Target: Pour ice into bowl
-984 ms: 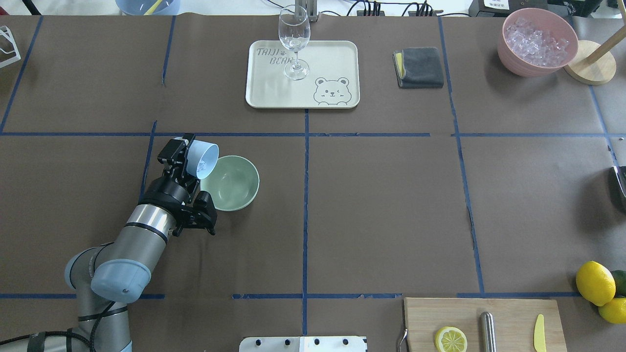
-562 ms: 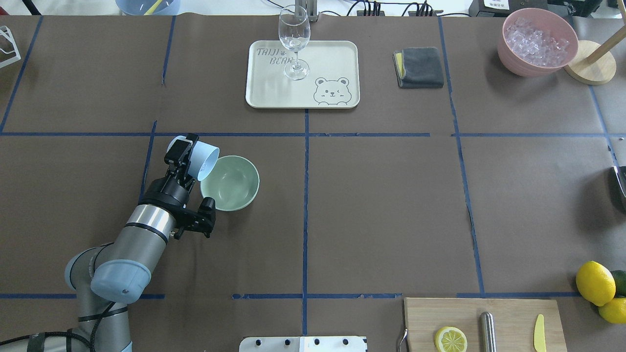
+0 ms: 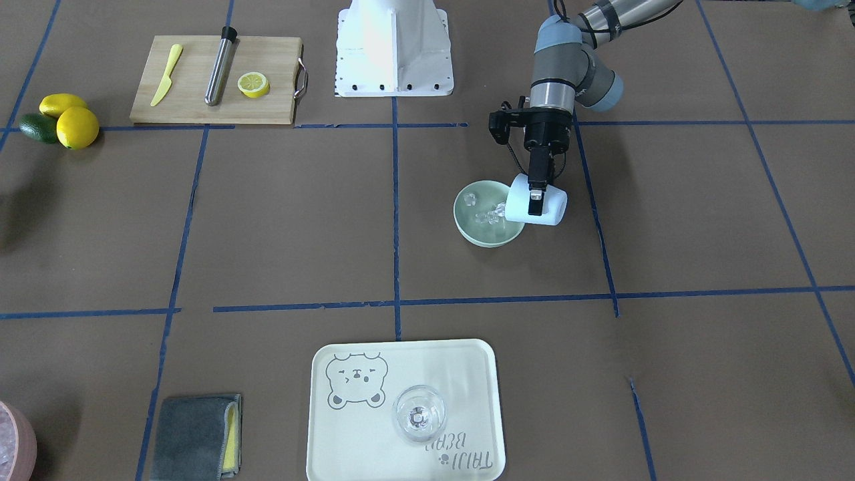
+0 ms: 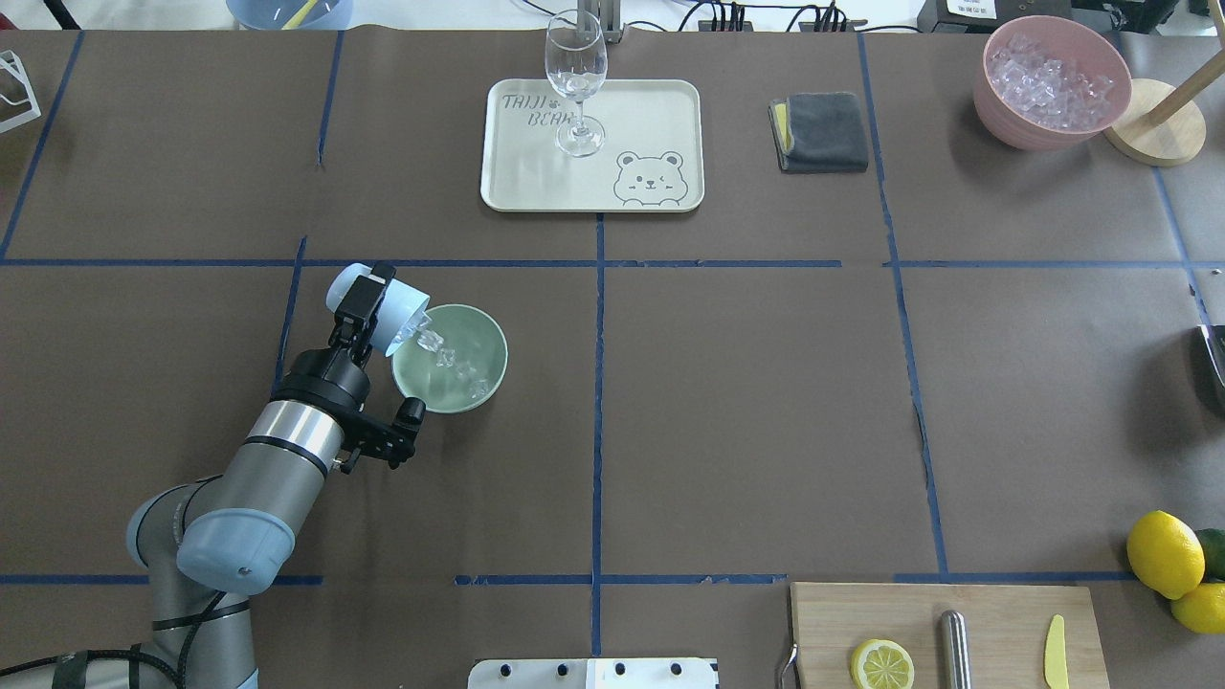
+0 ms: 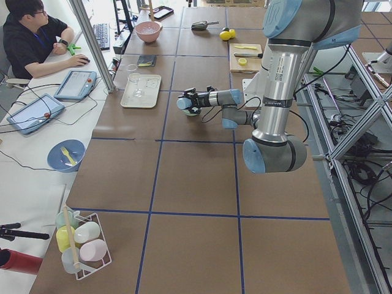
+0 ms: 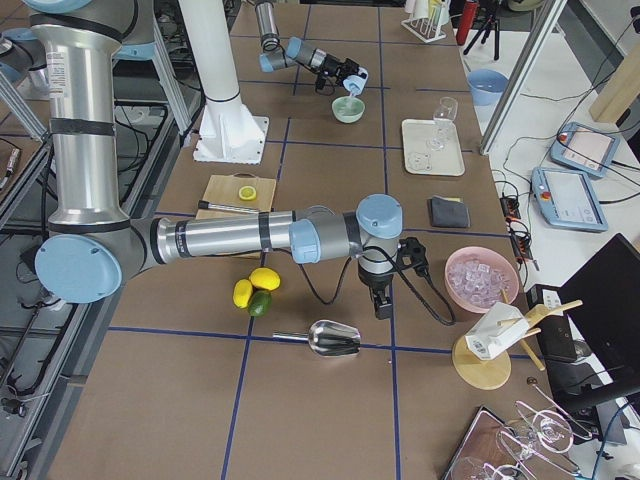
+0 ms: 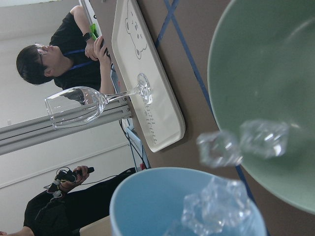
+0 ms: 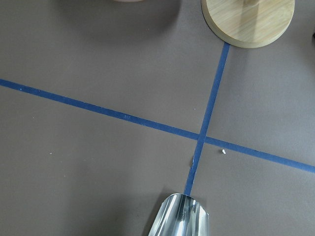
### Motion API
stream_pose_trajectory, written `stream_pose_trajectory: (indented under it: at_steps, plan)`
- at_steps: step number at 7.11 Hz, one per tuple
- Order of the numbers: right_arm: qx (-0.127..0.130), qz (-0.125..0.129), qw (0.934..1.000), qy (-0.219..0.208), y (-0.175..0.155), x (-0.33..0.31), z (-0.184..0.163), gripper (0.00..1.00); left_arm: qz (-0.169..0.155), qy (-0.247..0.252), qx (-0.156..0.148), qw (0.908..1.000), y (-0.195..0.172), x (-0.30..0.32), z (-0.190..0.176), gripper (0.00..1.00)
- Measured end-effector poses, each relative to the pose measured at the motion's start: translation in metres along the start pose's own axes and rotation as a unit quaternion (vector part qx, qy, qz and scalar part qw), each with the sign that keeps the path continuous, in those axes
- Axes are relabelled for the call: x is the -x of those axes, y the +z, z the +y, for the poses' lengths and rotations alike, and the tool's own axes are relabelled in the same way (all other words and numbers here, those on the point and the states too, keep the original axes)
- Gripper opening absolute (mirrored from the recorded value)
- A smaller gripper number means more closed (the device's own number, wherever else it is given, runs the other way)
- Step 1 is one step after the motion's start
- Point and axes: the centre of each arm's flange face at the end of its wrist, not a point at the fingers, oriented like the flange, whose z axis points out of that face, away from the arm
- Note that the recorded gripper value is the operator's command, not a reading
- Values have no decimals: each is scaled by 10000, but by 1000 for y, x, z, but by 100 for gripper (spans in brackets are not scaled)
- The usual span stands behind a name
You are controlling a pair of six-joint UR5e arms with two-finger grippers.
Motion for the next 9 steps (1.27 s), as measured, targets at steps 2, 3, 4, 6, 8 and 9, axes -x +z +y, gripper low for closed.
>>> stream_pose_trajectory:
  at_steps: [2,3,4,6,8,9]
  plan:
    - [0,1,10000,3,0,0,0,100,2,53,-2,10000,0,0,0,0]
    - [2,0,10000,4,0,0,0,100,2,56,-2,10000,0,0,0,0]
    - [6,0,10000,7,0,0,1,100,3,57,-2,10000,0,0,0,0]
    - [12,-1,10000,11,1,-1,2,100,-53,-39,-41,10000,-3,6,1,0]
    - [29,-1,10000,25,2,-2,4,100,-271,-633,-304,9972,-15,29,4,0]
    - [32,-2,10000,28,3,-2,5,100,-260,-1276,-563,9899,-20,30,7,0]
